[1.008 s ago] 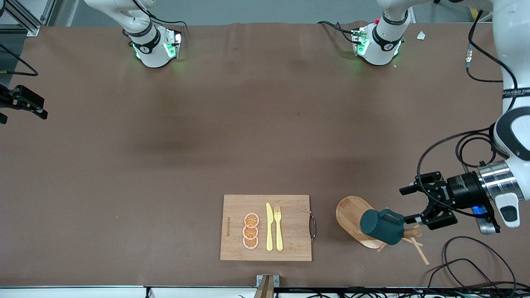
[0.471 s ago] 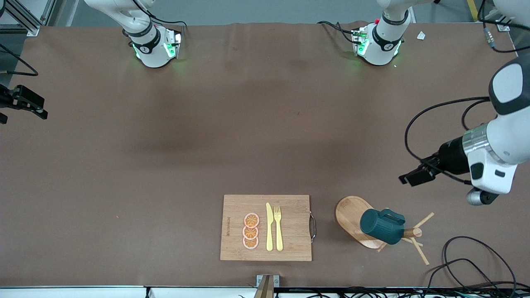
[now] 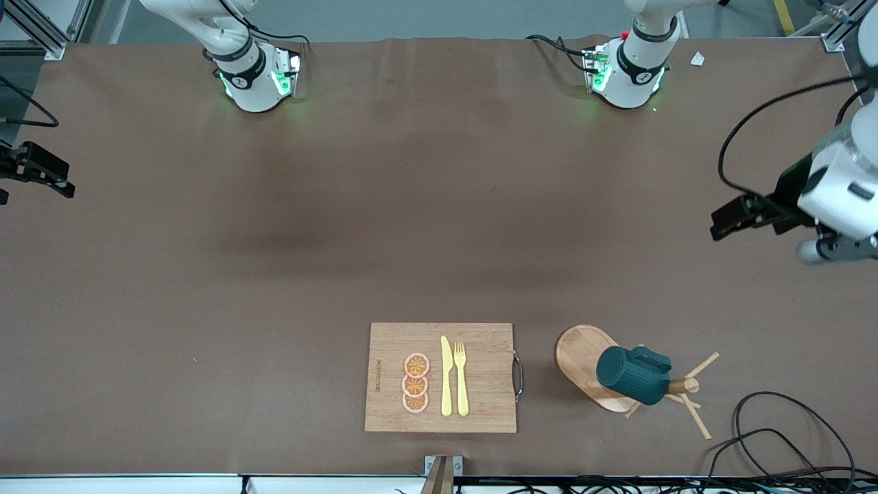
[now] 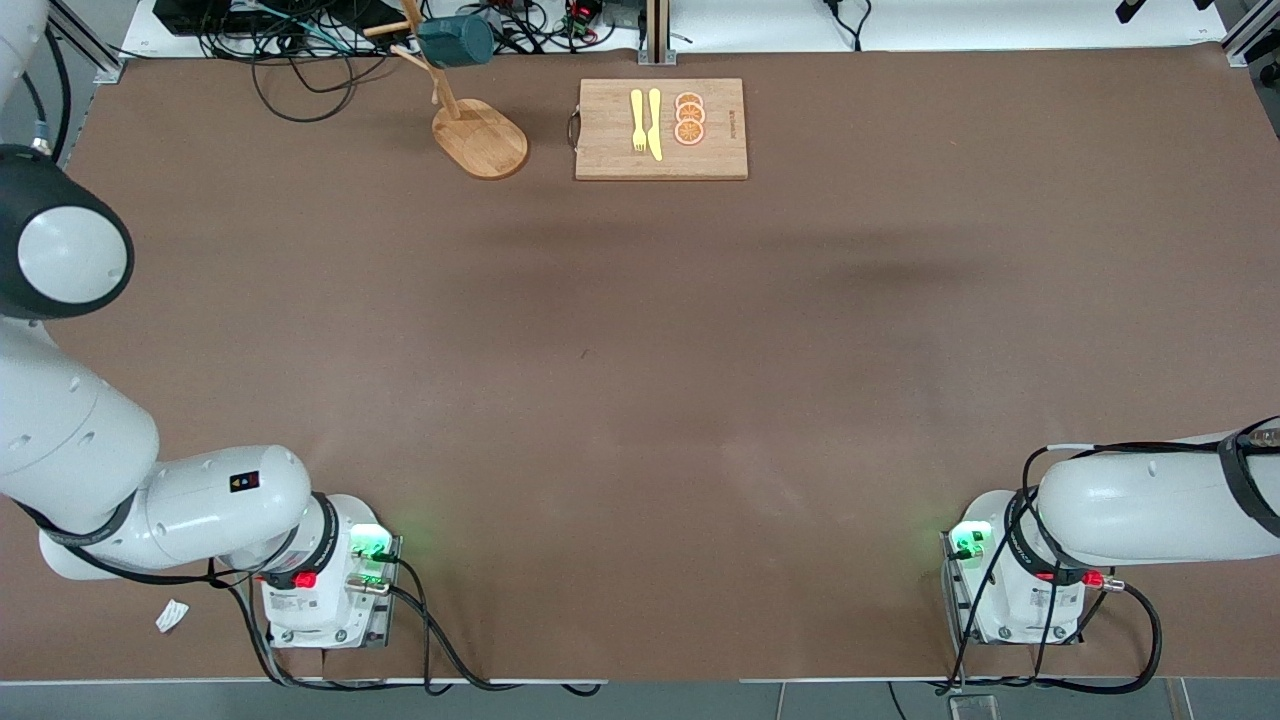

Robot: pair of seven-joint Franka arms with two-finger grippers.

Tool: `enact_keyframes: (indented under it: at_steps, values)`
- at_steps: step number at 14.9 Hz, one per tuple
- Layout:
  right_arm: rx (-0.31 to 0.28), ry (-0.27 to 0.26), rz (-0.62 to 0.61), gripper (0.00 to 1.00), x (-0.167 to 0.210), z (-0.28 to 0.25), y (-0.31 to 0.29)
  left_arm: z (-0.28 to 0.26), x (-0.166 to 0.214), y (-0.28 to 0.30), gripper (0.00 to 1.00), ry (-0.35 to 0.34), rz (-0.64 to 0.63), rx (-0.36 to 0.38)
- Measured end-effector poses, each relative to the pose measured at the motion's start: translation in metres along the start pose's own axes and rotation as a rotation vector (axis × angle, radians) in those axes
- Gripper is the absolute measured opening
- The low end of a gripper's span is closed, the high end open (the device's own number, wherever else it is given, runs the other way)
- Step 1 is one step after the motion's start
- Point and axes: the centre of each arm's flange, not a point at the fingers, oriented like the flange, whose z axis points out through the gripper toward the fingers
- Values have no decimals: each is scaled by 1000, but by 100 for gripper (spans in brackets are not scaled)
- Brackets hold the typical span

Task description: Pass cup and hang on rack

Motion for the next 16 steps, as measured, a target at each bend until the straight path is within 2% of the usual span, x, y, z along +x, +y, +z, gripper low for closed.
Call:
enact_keyframes:
  at_steps: [3, 7, 16]
  values:
    - [7, -1, -21, 100, 0, 2, 1, -27, -34, -2, 100, 0, 60, 59]
    - [35, -10, -12, 100, 1, 7, 4, -30, -65, -14, 100, -22, 57, 61]
    - [49, -14, 18, 100, 4, 3, -16, -9, -77, -27, 100, -42, 30, 43]
